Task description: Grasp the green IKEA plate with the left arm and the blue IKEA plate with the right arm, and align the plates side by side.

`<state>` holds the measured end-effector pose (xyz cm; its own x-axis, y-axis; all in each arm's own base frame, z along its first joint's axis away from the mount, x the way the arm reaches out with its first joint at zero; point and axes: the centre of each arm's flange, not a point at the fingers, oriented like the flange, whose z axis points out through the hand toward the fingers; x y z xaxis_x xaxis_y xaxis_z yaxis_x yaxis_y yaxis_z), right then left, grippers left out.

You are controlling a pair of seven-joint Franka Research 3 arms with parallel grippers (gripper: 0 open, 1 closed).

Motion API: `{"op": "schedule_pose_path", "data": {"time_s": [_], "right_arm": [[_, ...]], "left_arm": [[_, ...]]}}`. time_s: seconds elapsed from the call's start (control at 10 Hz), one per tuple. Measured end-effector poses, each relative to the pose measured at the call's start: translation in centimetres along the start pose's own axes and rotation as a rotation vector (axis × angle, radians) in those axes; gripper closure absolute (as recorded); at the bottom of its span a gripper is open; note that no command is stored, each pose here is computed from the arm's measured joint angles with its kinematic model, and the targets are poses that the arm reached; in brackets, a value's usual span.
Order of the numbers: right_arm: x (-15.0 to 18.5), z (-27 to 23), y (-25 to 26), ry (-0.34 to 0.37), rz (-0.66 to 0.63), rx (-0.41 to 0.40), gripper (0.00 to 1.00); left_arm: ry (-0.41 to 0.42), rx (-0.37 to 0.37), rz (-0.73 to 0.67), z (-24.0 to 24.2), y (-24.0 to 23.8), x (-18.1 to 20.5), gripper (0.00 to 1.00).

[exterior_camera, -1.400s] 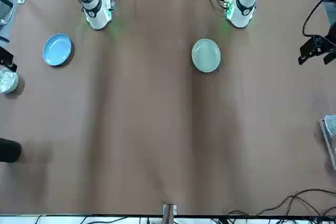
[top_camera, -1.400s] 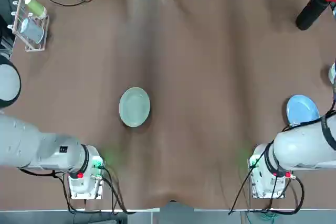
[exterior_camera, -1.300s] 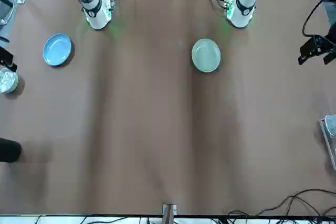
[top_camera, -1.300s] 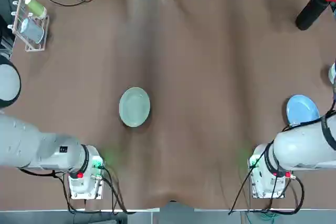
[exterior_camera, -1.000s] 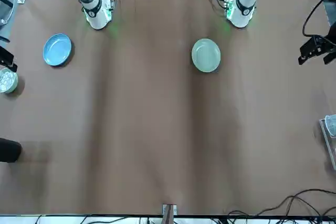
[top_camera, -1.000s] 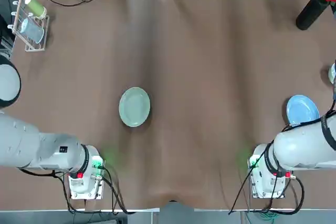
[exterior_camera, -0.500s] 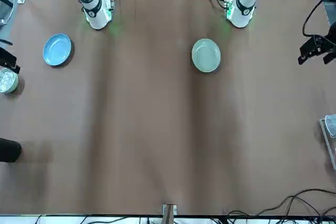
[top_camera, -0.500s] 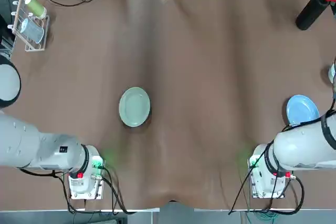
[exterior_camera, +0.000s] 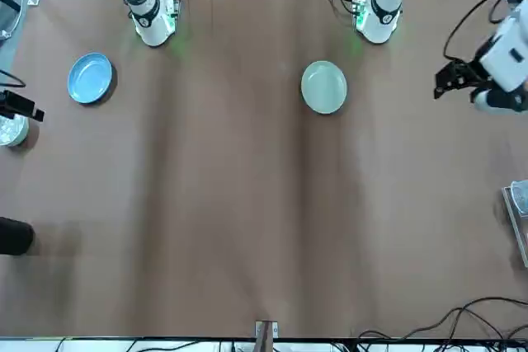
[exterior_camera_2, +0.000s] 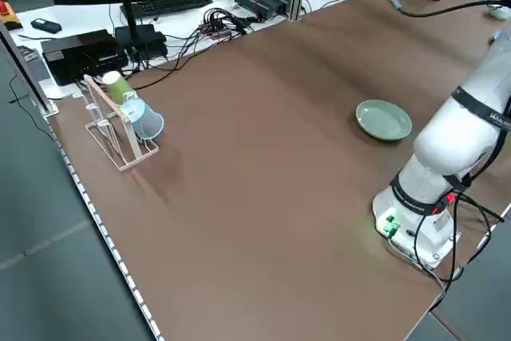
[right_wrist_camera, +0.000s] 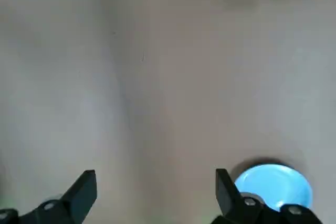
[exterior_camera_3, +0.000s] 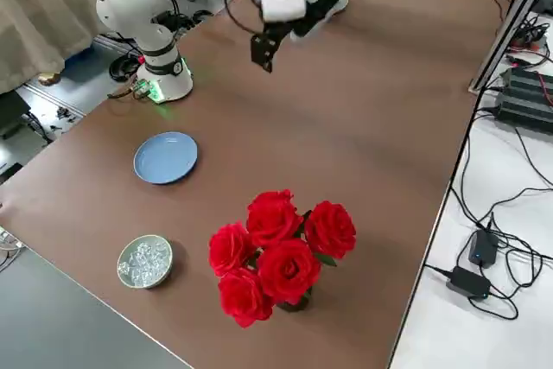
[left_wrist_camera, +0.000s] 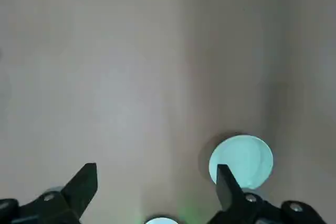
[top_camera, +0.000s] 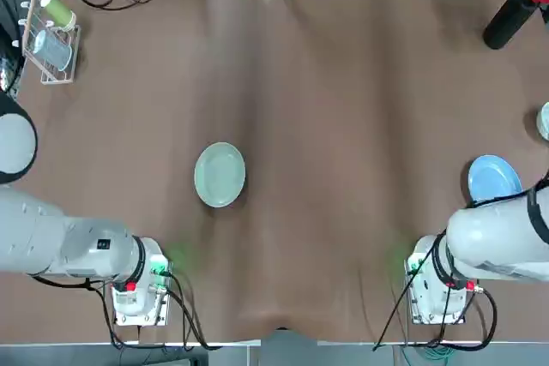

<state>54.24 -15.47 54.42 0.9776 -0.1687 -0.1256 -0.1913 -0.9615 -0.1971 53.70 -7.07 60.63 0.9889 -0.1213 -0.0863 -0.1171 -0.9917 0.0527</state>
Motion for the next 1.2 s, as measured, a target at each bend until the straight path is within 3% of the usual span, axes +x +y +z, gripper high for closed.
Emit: {"op": "schedule_pose_path", "data": {"time_s": [0.4,0.8,1.2], "right_arm": [[-7.6,8.6,8.8,0.008,0.011,0.085,0.0],[-14.3,15.9,19.3,0.01,0.041,0.172,0.0],[-18.7,25.0,23.6,0.001,0.052,0.272,0.04]], "left_arm": [[-0.082,-0.016,0.086,6.3,7.4,-1.9,0.0],[-0.097,0.066,0.11,16.9,18.0,-7.1,0.0],[-0.147,0.113,0.194,26.5,22.3,-12.7,0.0]]}}
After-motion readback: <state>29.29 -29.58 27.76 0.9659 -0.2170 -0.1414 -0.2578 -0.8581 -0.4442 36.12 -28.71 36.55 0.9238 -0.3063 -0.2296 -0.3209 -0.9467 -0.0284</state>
